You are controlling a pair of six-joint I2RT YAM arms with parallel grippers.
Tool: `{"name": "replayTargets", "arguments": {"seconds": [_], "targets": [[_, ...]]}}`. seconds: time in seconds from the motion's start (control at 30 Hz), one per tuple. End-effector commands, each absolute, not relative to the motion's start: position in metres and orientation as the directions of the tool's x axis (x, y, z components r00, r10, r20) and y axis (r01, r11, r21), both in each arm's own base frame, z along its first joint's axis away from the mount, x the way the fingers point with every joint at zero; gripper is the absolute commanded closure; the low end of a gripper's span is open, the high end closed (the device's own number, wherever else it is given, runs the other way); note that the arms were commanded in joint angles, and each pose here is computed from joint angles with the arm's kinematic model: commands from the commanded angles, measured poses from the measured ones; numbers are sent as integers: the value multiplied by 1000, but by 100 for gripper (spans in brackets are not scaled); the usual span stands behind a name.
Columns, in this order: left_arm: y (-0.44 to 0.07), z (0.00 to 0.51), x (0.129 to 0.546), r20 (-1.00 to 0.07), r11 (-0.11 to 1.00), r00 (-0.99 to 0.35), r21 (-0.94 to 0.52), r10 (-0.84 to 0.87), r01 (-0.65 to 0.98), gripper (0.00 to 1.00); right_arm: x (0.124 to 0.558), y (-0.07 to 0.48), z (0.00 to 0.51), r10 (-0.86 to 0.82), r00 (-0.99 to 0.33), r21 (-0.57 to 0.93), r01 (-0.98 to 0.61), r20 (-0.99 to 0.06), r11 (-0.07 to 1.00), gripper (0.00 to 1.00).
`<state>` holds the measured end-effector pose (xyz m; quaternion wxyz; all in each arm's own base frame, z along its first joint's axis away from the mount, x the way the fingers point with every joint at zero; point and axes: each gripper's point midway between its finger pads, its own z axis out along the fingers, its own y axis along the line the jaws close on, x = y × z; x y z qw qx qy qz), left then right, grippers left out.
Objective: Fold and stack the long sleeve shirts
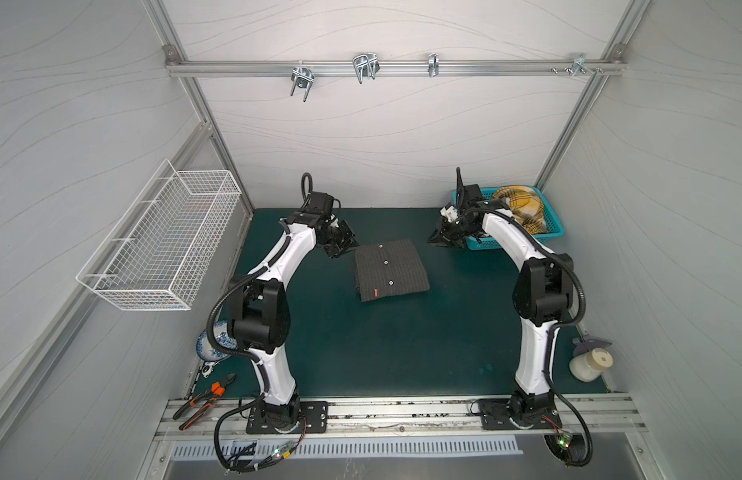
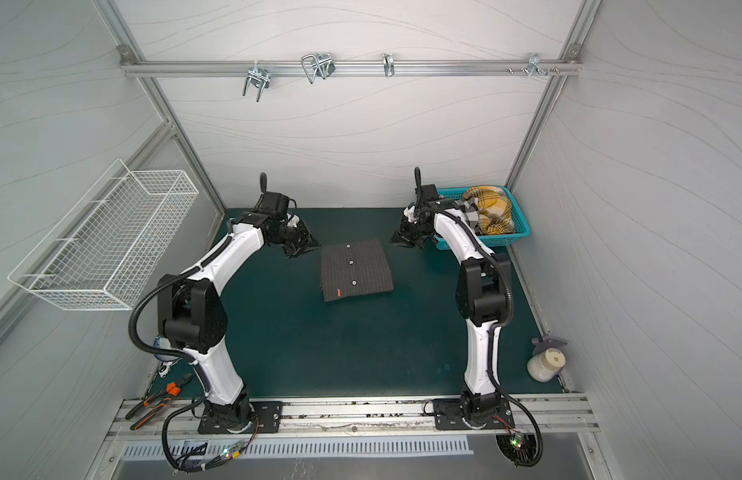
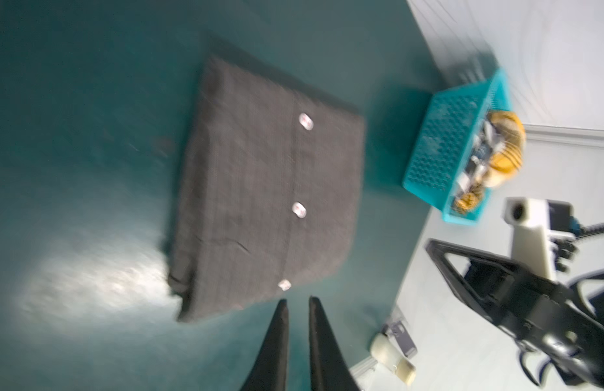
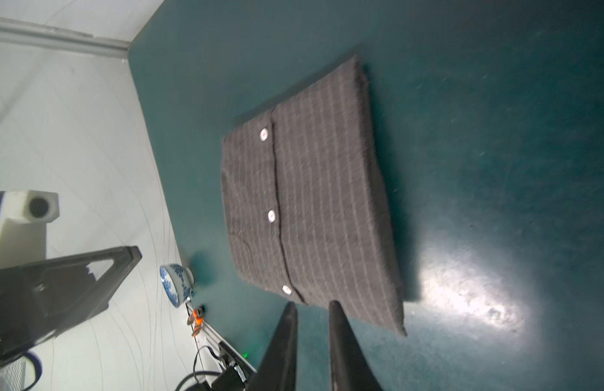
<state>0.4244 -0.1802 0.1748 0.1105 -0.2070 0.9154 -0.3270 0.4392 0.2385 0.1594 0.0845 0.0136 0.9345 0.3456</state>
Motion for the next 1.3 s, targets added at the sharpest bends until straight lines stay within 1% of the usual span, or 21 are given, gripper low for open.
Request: {"name": "replayTargets", "arguments": {"seconds": [0.0,0.1,0.23,0.43,0.53,0.67,0.77,0.83,0.87,0.93,0.97,1.03,1.07,1.1,1.13,1.2,1.27], "targets": [[-194,120,414,29,726,-910,-592,-414,-350,96,432,258,117,9,-993,611,-64,-115,789,84],[-193,101,419,54,734,-908,-569,-415,-369,99,433,273,100,-26,-995,598,-76,-92,798,85],[-193,74,426,95,760,-915,-526,-392,-381,100,434,275,69,-13,-999,584,-29,-31,811,86],[-187,44,413,144,791,-915,-464,-377,-399,100,408,268,43,-11,-1000,542,5,26,840,88],[-186,35,397,165,806,-919,-443,-357,-393,100,386,265,37,-3,-999,537,23,47,843,88],[-187,27,363,193,813,-920,-431,-340,-391,100,347,263,29,-52,-995,499,-2,86,867,91],[-191,30,333,202,830,-931,-424,-303,-362,100,317,261,29,-53,-992,494,11,116,870,91],[-193,44,322,181,825,-938,-446,-297,-347,100,302,257,34,-51,-992,473,9,114,881,91],[-192,55,319,156,821,-941,-461,-299,-337,86,294,255,39,-51,-993,467,5,108,884,91],[-185,81,313,104,816,-942,-476,-319,-329,62,280,253,54,-50,-995,452,-8,82,892,90],[-183,97,309,79,809,-943,-493,-323,-319,53,271,253,62,-58,-996,440,-25,63,898,89],[-178,124,299,29,805,-946,-517,-324,-291,43,253,253,72,-87,-996,398,-67,34,915,87],[-173,134,290,4,804,-945,-525,-327,-280,36,244,250,76,-102,-994,353,-88,23,931,84],[-170,136,282,-7,800,-944,-534,-330,-275,30,237,249,78,-118,-993,326,-106,18,939,82],[-167,137,274,-25,795,-945,-549,-325,-259,25,230,248,80,-127,-992,305,-117,12,945,77],[-162,135,265,-75,790,-946,-572,-317,-220,20,221,244,81,-118,-993,292,-111,6,950,65],[-161,127,262,-84,753,-941,-625,-329,-207,19,216,245,80,-101,-995,321,-91,15,943,58]]}}
